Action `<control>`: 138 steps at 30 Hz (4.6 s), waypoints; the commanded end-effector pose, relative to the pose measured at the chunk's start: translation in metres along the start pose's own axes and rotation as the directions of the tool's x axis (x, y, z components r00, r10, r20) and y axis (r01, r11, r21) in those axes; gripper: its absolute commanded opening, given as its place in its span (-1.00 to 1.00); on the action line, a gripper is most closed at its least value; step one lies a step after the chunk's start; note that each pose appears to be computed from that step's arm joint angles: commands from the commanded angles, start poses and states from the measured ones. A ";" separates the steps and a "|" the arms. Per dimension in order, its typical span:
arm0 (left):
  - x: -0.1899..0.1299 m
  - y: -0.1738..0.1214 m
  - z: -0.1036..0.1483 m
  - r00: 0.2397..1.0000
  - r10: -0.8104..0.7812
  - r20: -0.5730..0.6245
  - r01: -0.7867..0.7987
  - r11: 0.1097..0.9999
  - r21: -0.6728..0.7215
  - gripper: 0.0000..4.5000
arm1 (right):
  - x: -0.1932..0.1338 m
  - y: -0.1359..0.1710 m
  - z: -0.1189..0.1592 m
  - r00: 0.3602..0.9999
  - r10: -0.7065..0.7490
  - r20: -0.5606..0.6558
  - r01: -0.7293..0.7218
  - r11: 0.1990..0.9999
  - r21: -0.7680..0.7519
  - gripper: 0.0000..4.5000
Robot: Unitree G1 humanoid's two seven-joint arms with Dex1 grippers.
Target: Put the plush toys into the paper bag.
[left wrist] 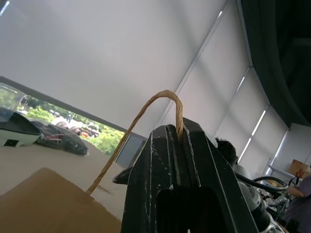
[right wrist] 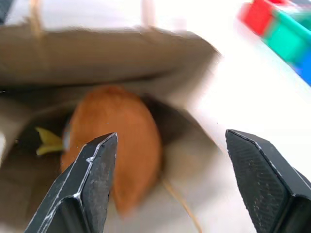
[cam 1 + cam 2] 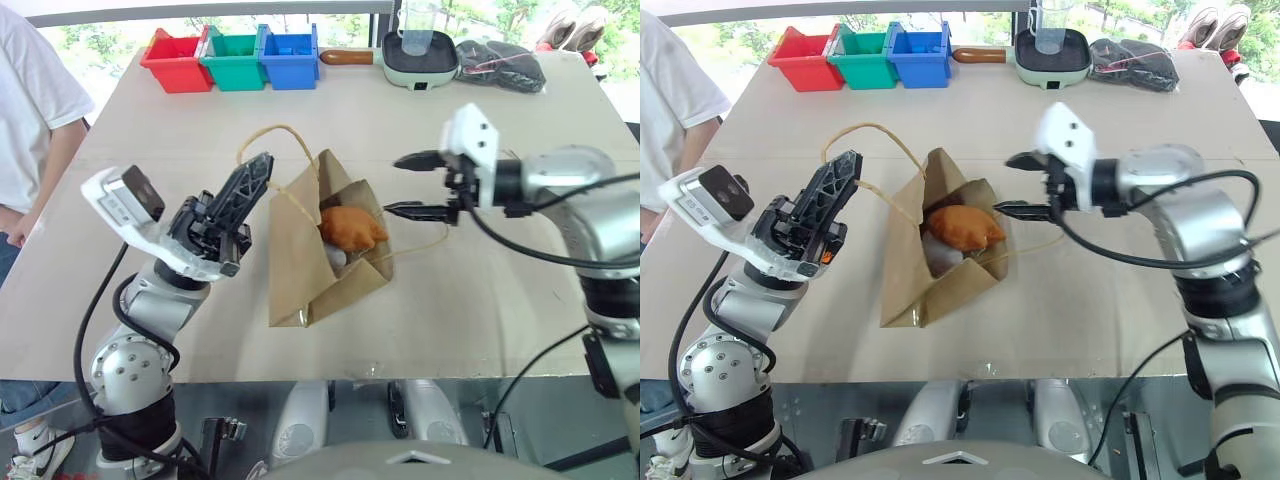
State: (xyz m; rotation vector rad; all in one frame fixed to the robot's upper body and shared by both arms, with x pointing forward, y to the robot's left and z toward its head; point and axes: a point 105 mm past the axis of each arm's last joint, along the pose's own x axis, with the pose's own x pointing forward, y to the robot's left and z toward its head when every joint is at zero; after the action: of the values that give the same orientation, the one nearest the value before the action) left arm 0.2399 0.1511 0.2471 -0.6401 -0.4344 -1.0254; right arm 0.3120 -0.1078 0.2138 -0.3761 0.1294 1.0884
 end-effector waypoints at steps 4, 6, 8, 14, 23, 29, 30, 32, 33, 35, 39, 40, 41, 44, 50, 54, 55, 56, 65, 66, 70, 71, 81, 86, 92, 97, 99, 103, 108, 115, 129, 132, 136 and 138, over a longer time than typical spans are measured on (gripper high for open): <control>-0.002 -0.010 0.014 0.999 -0.036 0.021 0.035 0.998 0.051 -1.00 | -0.037 -0.005 -0.056 0.975 -0.194 -0.112 0.222 0.904 0.366 0.50; -0.003 -0.010 0.014 0.999 -0.035 0.019 0.034 0.998 0.052 -1.00 | -0.034 0.005 -0.073 0.977 -0.166 -0.135 0.210 0.861 0.464 0.50; -0.002 -0.009 0.013 0.999 -0.035 0.018 0.035 0.998 0.052 -1.00 | -0.026 0.014 -0.072 0.989 -0.128 -0.077 0.149 0.816 0.558 0.50; 0.000 -0.011 0.013 0.999 -0.047 0.010 0.046 0.997 0.064 -1.00 | -0.001 0.022 -0.038 0.977 -0.068 0.204 -0.108 0.668 0.737 -0.14; -0.002 -0.012 0.015 0.999 -0.037 0.009 0.036 0.995 0.090 -1.00 | -0.004 0.029 -0.038 0.976 -0.034 0.216 -0.142 0.650 0.747 -0.95; -0.002 -0.009 0.016 1.000 -0.028 0.012 0.027 0.994 0.103 -1.00 | -0.025 0.036 -0.053 0.982 -0.039 0.187 -0.117 0.651 0.750 -0.58; -0.003 -0.009 0.016 1.000 -0.028 0.011 0.027 0.994 0.103 -1.00 | -0.031 0.040 -0.051 0.980 -0.032 0.197 -0.129 0.654 0.745 -0.39; -0.003 -0.008 0.015 1.000 -0.029 0.010 0.028 0.994 0.101 -1.00 | -0.036 0.047 -0.047 0.976 -0.009 0.218 -0.158 0.661 0.734 0.02; -0.003 -0.008 0.015 1.000 -0.030 0.010 0.029 0.995 0.099 -1.00 | -0.036 0.051 -0.044 0.973 0.006 0.231 -0.177 0.662 0.728 0.02; -0.002 -0.008 0.014 0.999 -0.035 0.008 0.034 0.995 0.093 -1.00 | -0.030 0.053 -0.041 0.970 0.010 0.243 -0.189 0.662 0.726 0.02; -0.001 -0.008 0.013 0.999 -0.042 0.005 0.042 0.995 0.088 -1.00 | -0.017 0.051 -0.034 0.959 -0.006 0.283 -0.211 0.651 0.729 0.02; -0.001 -0.008 0.013 0.999 -0.045 0.004 0.044 0.995 0.088 -1.00 | -0.012 0.049 -0.031 0.956 -0.011 0.294 -0.217 0.649 0.729 0.02; -0.001 -0.008 0.013 0.999 -0.046 0.004 0.046 0.995 0.088 -1.00 | -0.005 0.043 -0.033 0.960 -0.041 0.278 -0.186 0.649 0.738 -0.09; 0.000 -0.007 0.013 0.999 -0.049 0.002 0.048 0.995 0.089 -1.00 | 0.000 0.038 -0.023 0.940 -0.069 0.334 -0.208 0.659 0.723 -0.58; 0.001 -0.002 0.016 0.999 -0.034 -0.022 0.036 0.994 0.105 -1.00 | -0.031 0.048 0.041 0.768 0.005 0.640 -0.460 0.700 0.546 -1.00; 0.012 0.026 0.039 0.998 0.039 -0.056 -0.026 0.973 0.229 -1.00 | -0.046 0.059 0.095 0.672 0.074 0.737 -0.529 0.744 0.407 -1.00; 0.018 0.037 0.045 0.995 0.058 -0.083 -0.033 0.961 0.275 -1.00 | -0.047 0.059 0.105 0.667 0.077 0.741 -0.522 0.758 0.391 -1.00; 0.022 0.045 0.048 0.992 0.069 -0.110 -0.033 0.952 0.305 -1.00 | -0.048 0.061 0.112 0.665 0.082 0.742 -0.517 0.768 0.378 -1.00; 0.030 0.087 -0.011 0.852 -0.026 -0.524 0.175 0.956 0.235 -1.00 | -0.009 0.039 0.060 0.895 -0.144 0.423 -0.090 0.869 0.487 -1.00; 0.027 0.089 -0.016 0.838 -0.036 -0.544 0.200 0.949 0.245 -1.00 | -0.008 0.042 0.057 0.901 -0.134 0.413 -0.088 0.875 0.475 -0.89; 0.020 0.096 -0.006 0.848 0.001 -0.531 0.140 0.964 0.224 -0.51 | -0.022 0.065 0.053 0.927 -0.057 0.371 -0.095 0.921 0.379 -0.35; 0.019 0.096 -0.003 0.849 0.004 -0.528 0.139 0.963 0.232 -0.40 | -0.026 0.067 0.053 0.929 -0.050 0.368 -0.096 0.925 0.367 -0.25; -0.056 0.055 -0.002 0.785 0.068 -0.616 0.037 0.987 0.157 1.00 | -0.080 0.096 0.007 0.989 0.060 0.132 -0.107 0.917 0.386 -0.31; -0.056 0.037 -0.044 0.767 0.049 -0.640 0.056 0.988 0.143 1.00 | -0.018 0.095 -0.025 0.994 0.071 0.088 -0.093 0.957 0.275 -0.96; -0.039 0.026 -0.075 0.795 0.121 -0.594 0.052 0.963 0.266 1.00 | 0.056 0.082 -0.035 0.979 0.013 0.201 -0.063 0.969 0.240 -0.96; -0.024 0.023 -0.087 0.817 0.186 -0.546 0.025 0.934 0.356 1.00 | 0.073 0.085 -0.032 0.968 0.033 0.250 -0.094 0.968 0.234 -0.96; -0.015 0.033 -0.091 0.827 0.260 -0.499 -0.020 0.900 0.436 1.00 | 0.079 0.085 -0.032 0.965 0.035 0.259 -0.098 0.967 0.234 -0.96; -0.006 0.052 -0.101 0.823 0.358 -0.441 -0.095 0.852 0.515 1.00 | 0.088 0.085 -0.037 0.966 0.043 0.255 -0.103 0.968 0.228 -0.96; 0.005 0.061 -0.096 0.857 0.390 -0.336 -0.177 0.837 0.518 0.36 | 0.076 0.086 -0.041 0.966 0.034 0.257 -0.090 0.974 0.209 -1.00; 0.015 0.067 -0.066 0.908 0.078 -0.411 0.138 0.871 0.471 -1.00 | 0.016 0.076 -0.044 0.956 -0.157 0.247 0.125 0.982 0.141 -0.55; 0.028 0.119 -0.083 0.568 -0.249 -0.784 0.607 0.771 0.195 -1.00 | -0.089 0.065 -0.049 0.933 -0.344 0.106 0.353 0.932 -0.078 0.97; 0.033 0.122 -0.075 0.633 -0.229 -0.740 0.570 0.784 0.246 -0.69 | -0.086 0.066 -0.047 0.940 -0.327 0.100 0.336 0.938 -0.089 1.00; 0.027 0.123 -0.054 0.747 -0.130 -0.652 0.436 0.836 0.333 0.05 | -0.083 0.062 -0.044 0.951 -0.291 0.107 0.301 0.949 -0.095 1.00; 0.012 0.117 -0.040 0.792 -0.041 -0.609 0.293 0.900 0.321 0.44 | -0.084 0.056 -0.044 0.953 -0.281 0.114 0.291 0.953 -0.082 1.00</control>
State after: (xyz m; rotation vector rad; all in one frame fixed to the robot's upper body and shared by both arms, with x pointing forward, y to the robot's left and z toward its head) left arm 0.3567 0.1477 0.1680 0.1649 -0.1039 -1.2842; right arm 0.2267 -0.1698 0.1783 -0.4191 -0.0502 0.8105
